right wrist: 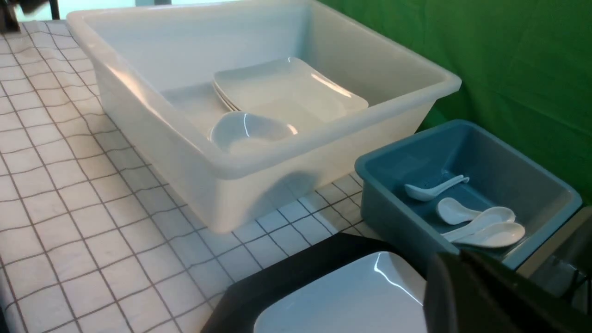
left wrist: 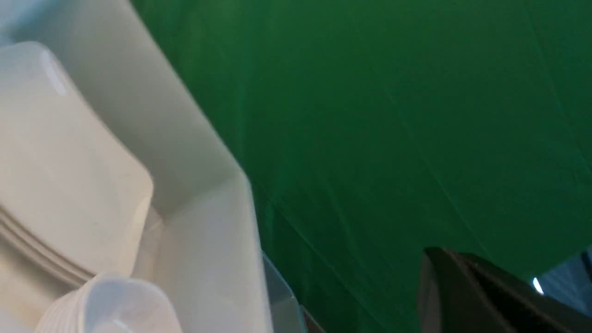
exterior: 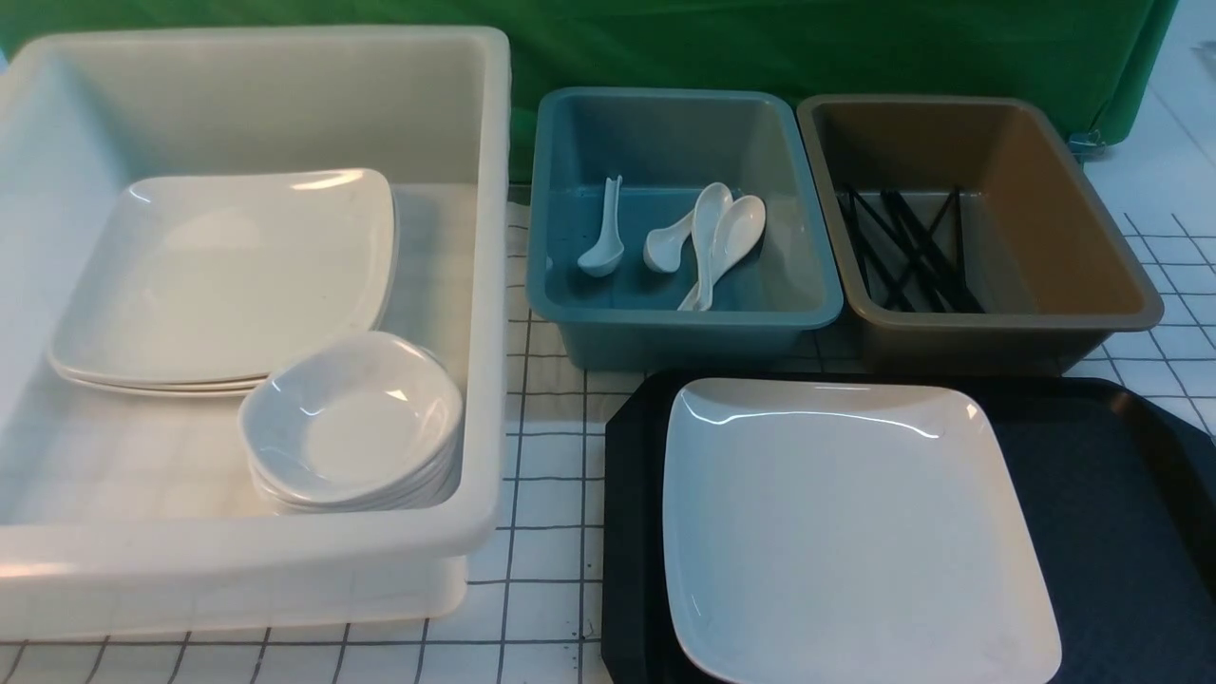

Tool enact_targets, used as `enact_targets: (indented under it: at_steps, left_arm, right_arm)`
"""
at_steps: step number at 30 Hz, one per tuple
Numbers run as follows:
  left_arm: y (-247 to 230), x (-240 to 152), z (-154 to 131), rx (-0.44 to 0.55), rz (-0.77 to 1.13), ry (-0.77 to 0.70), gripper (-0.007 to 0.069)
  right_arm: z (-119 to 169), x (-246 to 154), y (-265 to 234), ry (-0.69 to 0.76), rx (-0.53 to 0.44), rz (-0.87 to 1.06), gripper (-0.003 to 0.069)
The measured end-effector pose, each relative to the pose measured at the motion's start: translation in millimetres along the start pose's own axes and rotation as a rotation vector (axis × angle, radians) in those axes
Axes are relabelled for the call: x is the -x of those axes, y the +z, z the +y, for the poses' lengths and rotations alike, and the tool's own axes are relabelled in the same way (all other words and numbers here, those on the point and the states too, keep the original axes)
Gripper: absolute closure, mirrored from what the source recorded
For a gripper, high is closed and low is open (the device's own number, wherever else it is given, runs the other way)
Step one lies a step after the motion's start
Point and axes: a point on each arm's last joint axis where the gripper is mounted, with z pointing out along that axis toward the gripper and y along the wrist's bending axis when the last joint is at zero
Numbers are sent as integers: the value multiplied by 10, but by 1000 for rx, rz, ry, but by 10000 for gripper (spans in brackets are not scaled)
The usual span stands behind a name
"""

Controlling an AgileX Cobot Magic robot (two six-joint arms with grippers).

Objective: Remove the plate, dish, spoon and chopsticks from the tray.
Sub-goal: Use the left arm to grab a plate from the dinner plate

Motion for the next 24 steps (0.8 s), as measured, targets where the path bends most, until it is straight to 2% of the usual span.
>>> enact_targets:
  at_steps: [1, 3, 8, 9, 12, 16, 19, 24]
  left_arm:
    - [17, 122, -263, 19, 76, 81, 620]
    - [84, 208, -472, 71, 196, 165, 620]
    - [464, 294, -772, 217, 629, 338, 620]
    - [484, 293, -780, 218, 646, 339, 620]
    - [863, 261, -849, 198, 873, 332, 620]
    - [1205, 146, -845, 109, 1009, 258, 620]
    - [1532, -91, -726, 82, 1143, 204, 620]
    - [1780, -565, -630, 85, 1326, 234, 615]
  right_arm:
    - [-7, 2, -2, -10, -7, -3, 648]
    - [-11, 4, -2, -16, -12, -5, 646]
    - [-13, 8, -2, -19, -14, -10, 642]
    - [-13, 8, -2, -19, -14, -10, 642]
    - [-14, 8, -5, -19, -15, -11, 641]
    - [-14, 8, -5, -20, -15, -11, 641]
    - [-14, 8, -5, -20, -15, -11, 640]
    - [-14, 8, -5, -20, -15, -11, 640]
